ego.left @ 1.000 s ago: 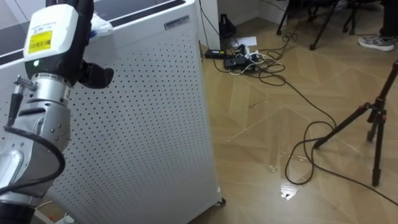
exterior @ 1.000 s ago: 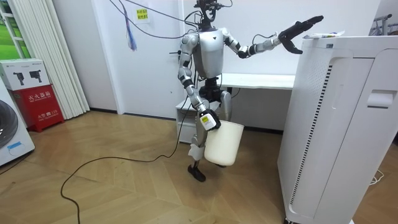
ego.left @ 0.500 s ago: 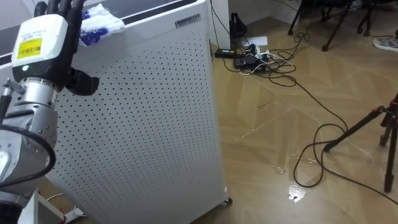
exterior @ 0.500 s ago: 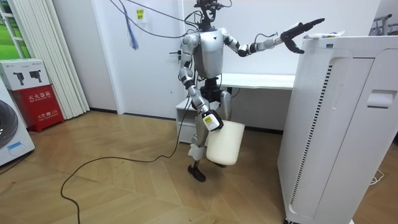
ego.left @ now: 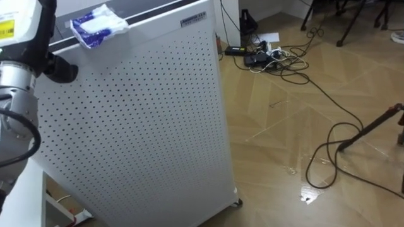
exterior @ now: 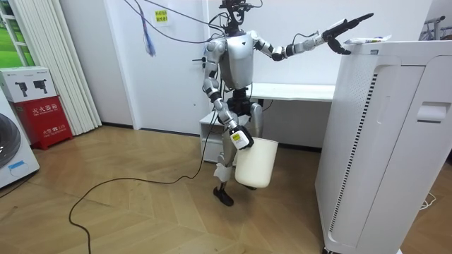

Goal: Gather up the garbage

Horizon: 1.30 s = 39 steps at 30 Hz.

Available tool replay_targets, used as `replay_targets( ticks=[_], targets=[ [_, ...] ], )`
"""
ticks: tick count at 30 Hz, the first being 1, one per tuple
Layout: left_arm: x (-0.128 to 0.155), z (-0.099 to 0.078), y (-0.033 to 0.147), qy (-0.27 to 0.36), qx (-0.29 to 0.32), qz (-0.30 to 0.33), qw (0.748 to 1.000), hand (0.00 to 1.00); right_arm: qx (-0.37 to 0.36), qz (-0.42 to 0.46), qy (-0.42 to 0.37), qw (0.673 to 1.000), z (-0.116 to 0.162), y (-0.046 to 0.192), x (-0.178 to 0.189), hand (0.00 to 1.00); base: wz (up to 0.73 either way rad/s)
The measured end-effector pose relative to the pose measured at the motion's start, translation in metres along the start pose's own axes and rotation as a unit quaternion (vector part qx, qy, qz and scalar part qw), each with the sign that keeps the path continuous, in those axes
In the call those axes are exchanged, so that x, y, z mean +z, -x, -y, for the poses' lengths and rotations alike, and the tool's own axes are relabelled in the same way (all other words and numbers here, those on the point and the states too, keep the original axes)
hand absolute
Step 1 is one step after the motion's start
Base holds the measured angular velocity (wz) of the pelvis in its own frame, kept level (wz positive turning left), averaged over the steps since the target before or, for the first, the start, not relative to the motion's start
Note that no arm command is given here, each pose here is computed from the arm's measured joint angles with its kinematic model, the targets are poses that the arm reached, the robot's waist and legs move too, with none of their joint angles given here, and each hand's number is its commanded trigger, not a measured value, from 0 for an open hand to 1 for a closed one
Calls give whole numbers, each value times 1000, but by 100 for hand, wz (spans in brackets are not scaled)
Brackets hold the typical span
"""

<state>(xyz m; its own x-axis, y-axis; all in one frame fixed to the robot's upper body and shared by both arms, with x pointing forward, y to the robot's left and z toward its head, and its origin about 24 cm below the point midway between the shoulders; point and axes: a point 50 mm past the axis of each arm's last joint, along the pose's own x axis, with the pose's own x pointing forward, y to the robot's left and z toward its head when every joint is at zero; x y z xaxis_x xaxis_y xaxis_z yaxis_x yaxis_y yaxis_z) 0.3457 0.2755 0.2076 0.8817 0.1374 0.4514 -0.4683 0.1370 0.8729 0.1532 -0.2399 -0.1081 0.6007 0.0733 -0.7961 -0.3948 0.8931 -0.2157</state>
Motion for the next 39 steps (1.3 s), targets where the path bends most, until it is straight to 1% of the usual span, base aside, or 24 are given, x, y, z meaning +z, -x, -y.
replay_targets(
  ticks=[10,16,26,30,37,39],
  targets=[
    [-2,-1,-1,-3,-9,-7,1000,0,-2,-11,-5,1000,1,1,-3,100,-1],
    [-3,-1,-2,-4,-24,-17,1000,0,-2,-14,-6,1000,0,2,-6,100,-2],
    [-2,-1,-5,-5,-41,-23,999,0,-9,-33,-18,999,0,5,-18,100,0],
    [-1,0,-5,-1,-42,-22,999,0,-21,-45,-28,998,2,7,-25,100,0],
    [-4,6,-4,-8,-51,-24,998,0,-25,-40,-46,998,1,6,-25,100,0],
    [-2,7,-3,-17,-54,-17,998,13,-24,-35,-47,998,0,6,-22,100,-2]
  ],
)
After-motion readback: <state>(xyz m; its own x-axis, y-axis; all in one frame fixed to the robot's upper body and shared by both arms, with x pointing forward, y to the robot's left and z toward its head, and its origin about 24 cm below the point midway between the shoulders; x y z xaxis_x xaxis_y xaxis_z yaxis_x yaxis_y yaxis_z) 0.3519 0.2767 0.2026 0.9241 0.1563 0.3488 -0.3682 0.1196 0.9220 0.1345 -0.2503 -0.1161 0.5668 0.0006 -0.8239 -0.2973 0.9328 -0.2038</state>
